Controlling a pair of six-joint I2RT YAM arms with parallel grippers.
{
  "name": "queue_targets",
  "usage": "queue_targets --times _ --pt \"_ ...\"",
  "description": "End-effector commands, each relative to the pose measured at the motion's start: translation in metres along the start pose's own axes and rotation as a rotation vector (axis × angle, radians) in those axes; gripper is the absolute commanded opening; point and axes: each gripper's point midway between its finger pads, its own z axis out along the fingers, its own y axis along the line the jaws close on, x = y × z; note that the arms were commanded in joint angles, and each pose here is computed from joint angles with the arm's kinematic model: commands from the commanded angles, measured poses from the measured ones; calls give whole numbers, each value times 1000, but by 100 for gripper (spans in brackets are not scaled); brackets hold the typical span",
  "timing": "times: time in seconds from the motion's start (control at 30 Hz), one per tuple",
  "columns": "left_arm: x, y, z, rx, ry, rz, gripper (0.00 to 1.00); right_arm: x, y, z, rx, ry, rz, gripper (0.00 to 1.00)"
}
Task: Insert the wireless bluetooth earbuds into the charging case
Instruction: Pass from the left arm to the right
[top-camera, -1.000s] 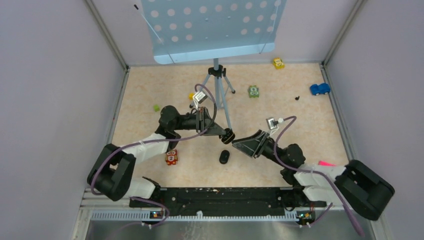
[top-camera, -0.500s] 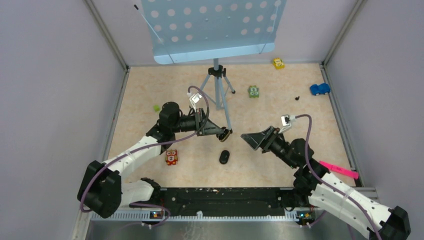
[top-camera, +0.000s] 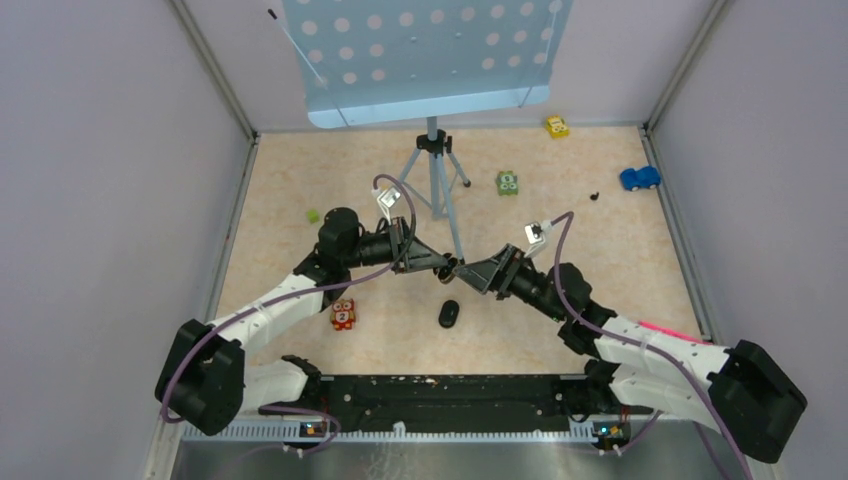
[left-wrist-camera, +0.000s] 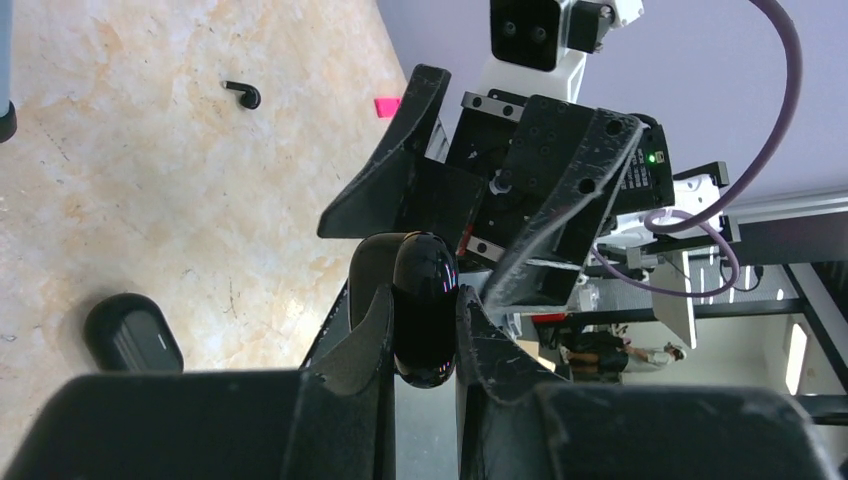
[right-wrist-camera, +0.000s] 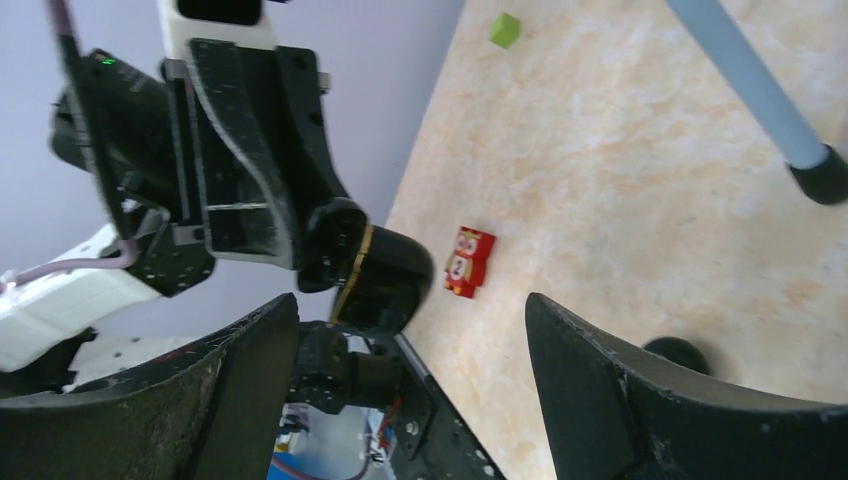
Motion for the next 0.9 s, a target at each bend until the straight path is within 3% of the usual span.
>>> queue_targets --times 0.0,0.6,0.87 --pt "-7 -14 -2 46 -47 37 0 -23 59 3 -228 -84 38 81" --pt "-8 -22 -3 74 -59 31 0 -10 42 9 -208 -79 97 78" --pt "-8 -23 -4 80 -59 28 0 -6 43 14 -232 -60 119 63"
